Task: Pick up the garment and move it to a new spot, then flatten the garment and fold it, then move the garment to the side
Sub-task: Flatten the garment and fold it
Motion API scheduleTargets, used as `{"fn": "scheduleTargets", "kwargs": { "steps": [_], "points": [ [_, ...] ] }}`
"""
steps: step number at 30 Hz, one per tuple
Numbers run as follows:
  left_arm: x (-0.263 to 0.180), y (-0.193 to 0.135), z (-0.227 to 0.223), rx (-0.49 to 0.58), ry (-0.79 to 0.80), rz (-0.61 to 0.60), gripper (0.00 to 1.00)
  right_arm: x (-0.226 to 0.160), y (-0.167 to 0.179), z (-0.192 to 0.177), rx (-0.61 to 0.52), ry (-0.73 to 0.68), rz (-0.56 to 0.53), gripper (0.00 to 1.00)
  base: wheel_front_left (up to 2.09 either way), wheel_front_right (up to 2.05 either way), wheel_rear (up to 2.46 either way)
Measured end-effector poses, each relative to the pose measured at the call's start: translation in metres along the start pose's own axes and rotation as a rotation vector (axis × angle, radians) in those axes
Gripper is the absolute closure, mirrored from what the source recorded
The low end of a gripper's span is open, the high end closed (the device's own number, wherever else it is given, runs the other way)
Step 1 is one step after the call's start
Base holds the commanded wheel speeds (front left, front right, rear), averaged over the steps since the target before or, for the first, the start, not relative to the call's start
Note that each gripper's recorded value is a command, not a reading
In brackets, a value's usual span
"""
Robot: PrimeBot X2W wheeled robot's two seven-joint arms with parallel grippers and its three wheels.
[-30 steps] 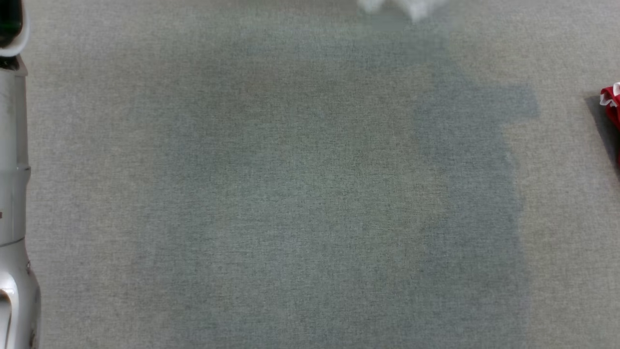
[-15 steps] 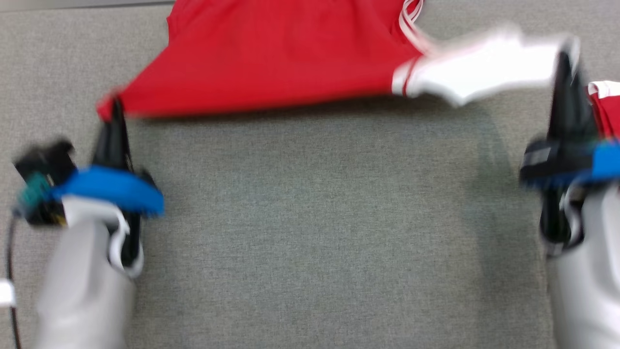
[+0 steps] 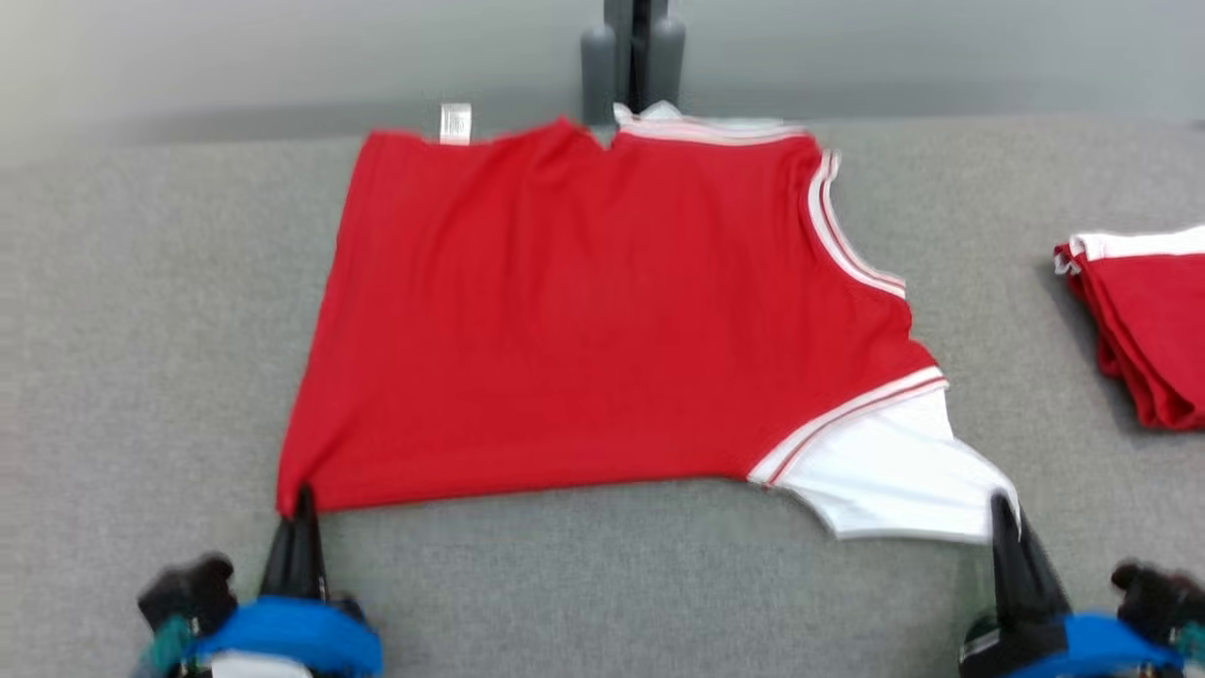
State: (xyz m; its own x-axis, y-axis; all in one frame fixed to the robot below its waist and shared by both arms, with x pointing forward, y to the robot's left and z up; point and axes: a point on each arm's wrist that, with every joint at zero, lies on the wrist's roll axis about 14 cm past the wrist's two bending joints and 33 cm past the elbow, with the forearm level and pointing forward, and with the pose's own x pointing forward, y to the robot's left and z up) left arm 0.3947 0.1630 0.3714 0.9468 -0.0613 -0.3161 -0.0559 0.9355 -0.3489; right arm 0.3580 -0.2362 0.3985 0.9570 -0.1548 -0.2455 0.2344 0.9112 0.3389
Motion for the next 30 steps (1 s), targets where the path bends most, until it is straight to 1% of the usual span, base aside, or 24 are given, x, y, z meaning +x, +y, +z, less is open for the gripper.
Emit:
{"fn": "scheduleTargets", "kwargs": {
  "steps": [3,7,9,16,19,22,25,30],
  "points": [
    [-0.022,0.000,-0.006,0.010,0.009,-0.003,1.00,-0.021,-0.005,-0.009,0.003,0.024,-0.008,1.00,0.00,0.00,0.00],
    [-0.053,0.013,-0.016,0.000,0.022,0.037,1.00,-0.048,-0.018,-0.020,0.001,0.048,-0.037,1.00,0.00,0.00,0.00],
    [-0.066,0.014,-0.025,-0.010,0.039,0.038,1.00,-0.061,-0.023,-0.027,-0.003,0.068,-0.046,1.00,0.00,0.00,0.00],
    [-0.091,0.013,-0.038,-0.016,0.061,0.035,1.00,-0.090,-0.035,-0.040,-0.005,0.100,-0.067,1.00,0.00,0.00,0.00],
    [-0.088,0.006,-0.026,-0.005,0.023,0.009,1.00,-0.087,-0.034,-0.032,0.003,0.070,-0.064,1.00,0.00,0.00,0.00],
    [-0.080,-0.005,-0.008,-0.002,-0.033,-0.025,1.00,-0.078,-0.025,-0.020,0.015,0.033,-0.038,1.00,0.00,0.00,0.00],
    [-0.065,-0.018,0.014,-0.008,-0.092,-0.062,1.00,-0.058,-0.004,-0.002,0.028,-0.018,0.017,1.00,0.00,0.00,0.00],
    [-0.040,-0.030,0.030,-0.009,-0.123,-0.086,1.00,-0.018,0.017,0.035,0.026,-0.113,0.072,1.00,0.00,0.00,0.00]
  ]
}}
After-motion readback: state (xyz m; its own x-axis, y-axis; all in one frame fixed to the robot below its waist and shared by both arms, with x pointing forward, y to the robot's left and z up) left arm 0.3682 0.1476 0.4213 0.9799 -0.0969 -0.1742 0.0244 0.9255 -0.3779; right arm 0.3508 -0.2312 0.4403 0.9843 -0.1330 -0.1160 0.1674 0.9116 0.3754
